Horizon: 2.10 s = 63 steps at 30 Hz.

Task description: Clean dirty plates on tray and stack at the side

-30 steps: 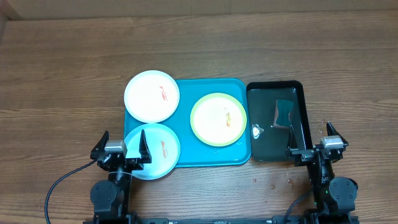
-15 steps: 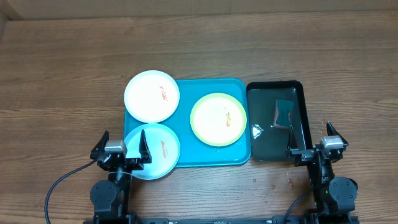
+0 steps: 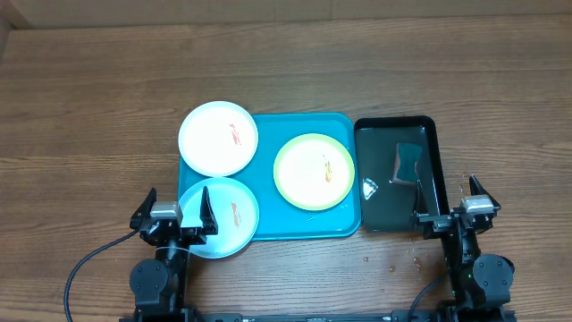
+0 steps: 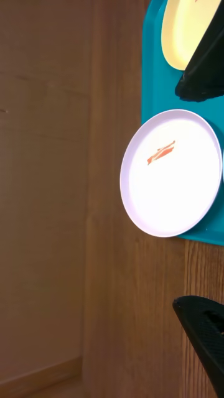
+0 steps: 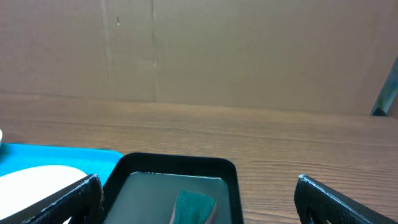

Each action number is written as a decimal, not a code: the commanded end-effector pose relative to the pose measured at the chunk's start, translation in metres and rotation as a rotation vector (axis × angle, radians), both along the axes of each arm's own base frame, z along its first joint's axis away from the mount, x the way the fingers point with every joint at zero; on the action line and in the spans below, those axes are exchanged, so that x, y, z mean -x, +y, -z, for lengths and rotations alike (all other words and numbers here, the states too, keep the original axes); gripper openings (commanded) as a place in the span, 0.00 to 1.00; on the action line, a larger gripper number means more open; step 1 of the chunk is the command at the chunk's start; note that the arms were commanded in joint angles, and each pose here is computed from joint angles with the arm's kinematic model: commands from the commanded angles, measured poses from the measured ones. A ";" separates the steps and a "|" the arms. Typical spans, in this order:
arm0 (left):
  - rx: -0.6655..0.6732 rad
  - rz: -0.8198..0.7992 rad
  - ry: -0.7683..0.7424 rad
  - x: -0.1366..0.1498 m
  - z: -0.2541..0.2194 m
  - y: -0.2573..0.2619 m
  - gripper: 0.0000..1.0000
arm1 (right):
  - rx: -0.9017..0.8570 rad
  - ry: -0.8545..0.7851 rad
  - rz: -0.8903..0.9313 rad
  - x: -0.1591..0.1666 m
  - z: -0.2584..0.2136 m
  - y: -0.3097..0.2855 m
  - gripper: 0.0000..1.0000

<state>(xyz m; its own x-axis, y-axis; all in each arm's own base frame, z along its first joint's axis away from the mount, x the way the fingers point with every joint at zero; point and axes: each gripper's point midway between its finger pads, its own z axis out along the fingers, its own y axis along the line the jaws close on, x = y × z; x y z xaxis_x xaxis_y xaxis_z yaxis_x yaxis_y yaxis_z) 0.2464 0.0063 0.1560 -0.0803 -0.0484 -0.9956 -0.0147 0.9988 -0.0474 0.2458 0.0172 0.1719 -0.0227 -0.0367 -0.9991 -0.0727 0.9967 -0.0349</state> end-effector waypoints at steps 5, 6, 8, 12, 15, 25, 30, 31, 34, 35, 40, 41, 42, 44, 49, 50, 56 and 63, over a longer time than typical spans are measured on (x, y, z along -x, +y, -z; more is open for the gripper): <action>0.078 0.027 -0.008 0.000 -0.001 -0.006 1.00 | -0.315 0.034 -0.118 0.003 0.000 0.021 1.00; 0.148 0.021 -0.008 0.000 -0.001 -0.006 1.00 | -0.373 0.041 -0.115 0.003 0.000 0.021 1.00; 0.245 0.011 -0.008 0.000 -0.001 -0.005 1.00 | -0.424 0.048 -0.113 0.003 0.000 0.021 1.00; 0.378 0.043 -0.017 0.000 -0.005 -0.012 1.00 | -0.424 0.045 -0.111 0.003 0.000 0.020 1.00; 0.385 0.127 -0.015 0.002 -0.011 -0.026 1.00 | -0.423 0.048 -0.126 0.003 -0.002 0.023 1.00; 0.371 0.175 -0.032 0.024 -0.106 -0.035 1.00 | -0.422 0.020 -0.178 0.023 -0.086 0.029 1.00; 0.304 0.267 0.153 0.020 -0.155 -0.053 1.00 | -0.419 0.149 -0.170 0.016 -0.133 0.033 1.00; 0.292 0.282 0.208 0.018 -0.161 -0.056 1.00 | -0.415 0.183 -0.174 0.013 -0.139 0.035 1.00; 0.274 0.290 0.451 0.012 -0.169 -0.059 1.00 | -0.393 0.377 -0.179 0.000 -0.151 0.043 1.00; 0.268 0.285 0.529 0.011 -0.169 -0.058 1.00 | -0.383 0.447 -0.174 -0.004 -0.151 0.044 1.00; 0.332 0.276 0.843 0.000 -0.172 -0.061 1.00 | -0.390 0.801 -0.101 -0.021 -0.142 0.045 1.00; 0.344 0.277 0.886 -0.005 -0.172 -0.062 1.00 | -0.391 0.855 -0.090 -0.025 -0.140 0.045 1.00; 0.351 0.273 0.914 -0.010 -0.170 -0.062 1.00 | -0.392 0.901 -0.080 -0.028 -0.137 0.045 1.00; 0.365 0.264 0.977 -0.021 -0.161 -0.061 1.00 | -0.391 0.981 -0.059 -0.036 -0.130 0.045 1.00; 0.422 0.263 1.162 -0.031 -0.122 -0.067 0.49 | -0.367 1.119 0.014 -0.047 -0.098 0.039 1.00; 0.422 0.262 1.197 -0.032 -0.113 -0.069 0.44 | -0.351 1.137 0.042 -0.048 -0.092 0.034 0.98; 0.330 0.191 1.373 -0.034 -0.063 -0.082 0.54 | -0.284 1.275 0.111 -0.049 -0.059 0.024 0.84; 0.269 0.166 1.428 -0.040 -0.013 -0.116 0.55 | -0.256 1.399 0.121 -0.054 -0.029 0.024 0.79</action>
